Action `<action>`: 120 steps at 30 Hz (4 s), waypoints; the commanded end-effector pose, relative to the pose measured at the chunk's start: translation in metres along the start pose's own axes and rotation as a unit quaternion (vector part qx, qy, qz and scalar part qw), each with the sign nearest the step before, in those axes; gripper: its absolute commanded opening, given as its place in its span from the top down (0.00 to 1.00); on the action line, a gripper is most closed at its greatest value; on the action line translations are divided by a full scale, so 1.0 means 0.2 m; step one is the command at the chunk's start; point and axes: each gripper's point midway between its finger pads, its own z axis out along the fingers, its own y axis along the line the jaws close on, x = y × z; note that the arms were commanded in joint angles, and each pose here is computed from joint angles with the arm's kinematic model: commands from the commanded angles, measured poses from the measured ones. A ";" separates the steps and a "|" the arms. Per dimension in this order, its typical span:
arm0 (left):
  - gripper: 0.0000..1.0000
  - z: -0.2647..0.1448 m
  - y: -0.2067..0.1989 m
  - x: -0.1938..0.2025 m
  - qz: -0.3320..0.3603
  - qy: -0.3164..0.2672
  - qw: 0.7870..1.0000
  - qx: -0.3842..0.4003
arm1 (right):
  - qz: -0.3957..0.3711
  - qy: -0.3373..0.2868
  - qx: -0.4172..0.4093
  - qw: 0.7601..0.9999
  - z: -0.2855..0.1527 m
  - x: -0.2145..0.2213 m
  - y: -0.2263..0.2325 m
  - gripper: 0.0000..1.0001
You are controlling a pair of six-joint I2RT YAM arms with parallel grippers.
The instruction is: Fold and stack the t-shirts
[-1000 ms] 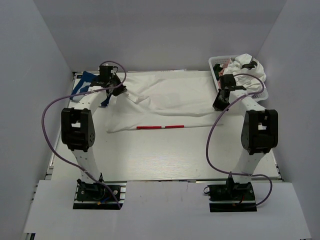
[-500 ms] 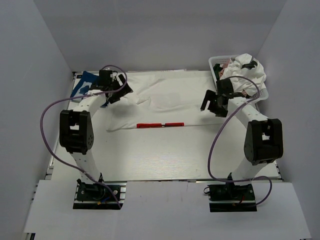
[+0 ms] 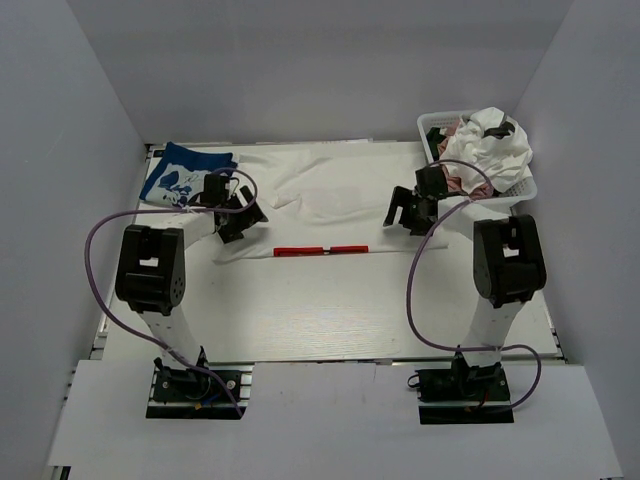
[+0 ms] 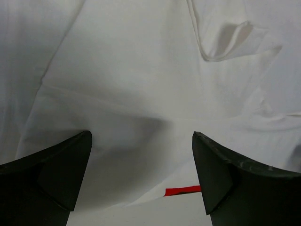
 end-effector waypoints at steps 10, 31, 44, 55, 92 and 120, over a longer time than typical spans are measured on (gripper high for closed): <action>0.06 -0.50 0.54 1.03 -0.095 0.209 0.961 -0.154 | 0.058 0.073 0.024 0.995 -0.35 0.87 -0.23 0.10; 0.00 -0.73 0.12 0.19 -0.039 -0.036 0.994 -0.096 | -0.037 -0.078 -0.110 0.990 -0.70 0.35 0.32 0.10; 0.00 -0.28 0.31 -0.34 -0.010 -0.058 0.969 -0.242 | -0.102 -0.008 -0.019 0.995 -0.44 0.40 0.30 0.10; 0.41 -0.02 0.23 -0.30 0.011 -0.009 0.984 -0.175 | -0.110 0.004 0.002 0.994 -0.39 0.39 0.28 0.10; 0.03 -0.55 -0.27 0.69 0.201 0.044 0.977 0.050 | -0.123 -0.026 -0.014 0.992 -0.40 0.44 0.23 0.10; 1.00 -0.42 -0.34 0.58 0.196 0.032 0.980 0.025 | -0.114 -0.027 0.063 0.991 -0.37 0.44 0.08 0.10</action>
